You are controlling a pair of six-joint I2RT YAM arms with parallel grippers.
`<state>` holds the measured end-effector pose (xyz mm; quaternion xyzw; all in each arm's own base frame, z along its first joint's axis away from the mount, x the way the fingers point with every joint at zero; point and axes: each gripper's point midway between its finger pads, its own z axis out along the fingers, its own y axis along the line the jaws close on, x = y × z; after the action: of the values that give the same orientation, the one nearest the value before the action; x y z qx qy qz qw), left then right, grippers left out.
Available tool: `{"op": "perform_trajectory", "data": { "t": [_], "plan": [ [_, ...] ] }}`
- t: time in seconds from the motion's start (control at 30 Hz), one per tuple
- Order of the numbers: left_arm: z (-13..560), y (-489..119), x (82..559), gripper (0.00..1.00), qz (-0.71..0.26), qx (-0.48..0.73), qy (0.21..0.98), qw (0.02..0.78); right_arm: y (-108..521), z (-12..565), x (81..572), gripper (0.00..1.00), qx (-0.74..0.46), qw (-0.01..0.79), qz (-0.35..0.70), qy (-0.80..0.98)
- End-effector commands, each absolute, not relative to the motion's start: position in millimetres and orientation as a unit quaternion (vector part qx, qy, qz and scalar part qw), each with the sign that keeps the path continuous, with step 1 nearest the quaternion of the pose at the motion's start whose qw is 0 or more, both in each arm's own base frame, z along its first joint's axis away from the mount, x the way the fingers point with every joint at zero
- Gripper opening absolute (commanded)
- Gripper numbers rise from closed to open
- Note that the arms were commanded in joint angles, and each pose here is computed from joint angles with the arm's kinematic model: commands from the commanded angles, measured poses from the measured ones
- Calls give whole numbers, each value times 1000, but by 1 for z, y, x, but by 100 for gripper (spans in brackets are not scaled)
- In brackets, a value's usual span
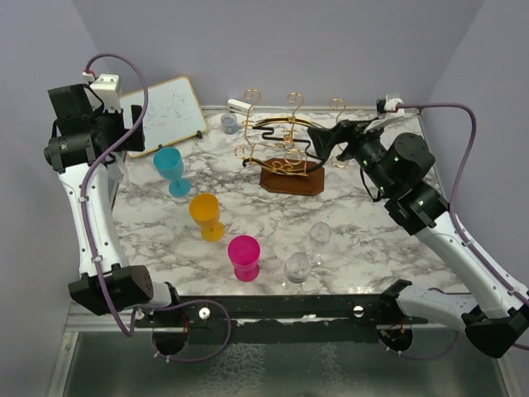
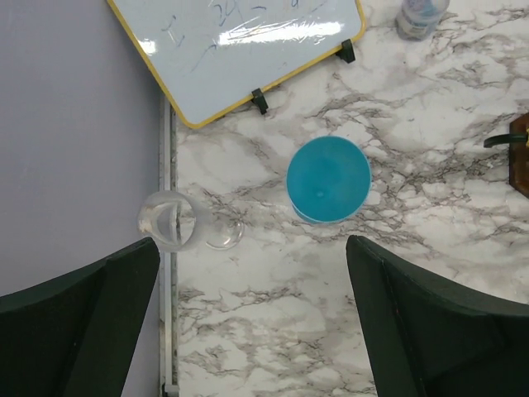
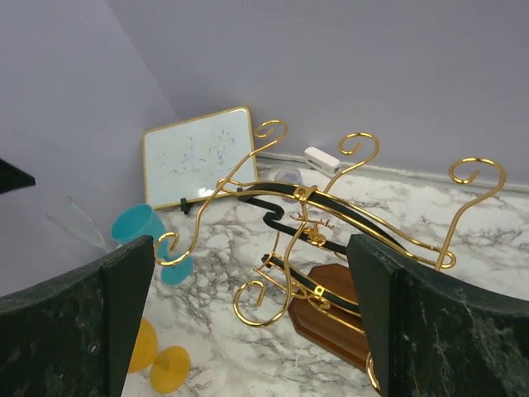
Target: Place the wine glass upside down on the wine glass rack
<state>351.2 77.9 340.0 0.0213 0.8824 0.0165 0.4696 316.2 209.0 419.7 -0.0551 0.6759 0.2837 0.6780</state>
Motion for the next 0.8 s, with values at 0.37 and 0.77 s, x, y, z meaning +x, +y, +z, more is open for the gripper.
{"op": "perform_trajectory", "data": {
  "t": [0.37,0.77],
  "plan": [
    [384,60,336,99,-68,20,841,536,234,436,280,99,-222,723,304,579],
    [310,153,351,81,90,-14,939,332,229,434,275,99,-229,724,296,580]
  ]
}}
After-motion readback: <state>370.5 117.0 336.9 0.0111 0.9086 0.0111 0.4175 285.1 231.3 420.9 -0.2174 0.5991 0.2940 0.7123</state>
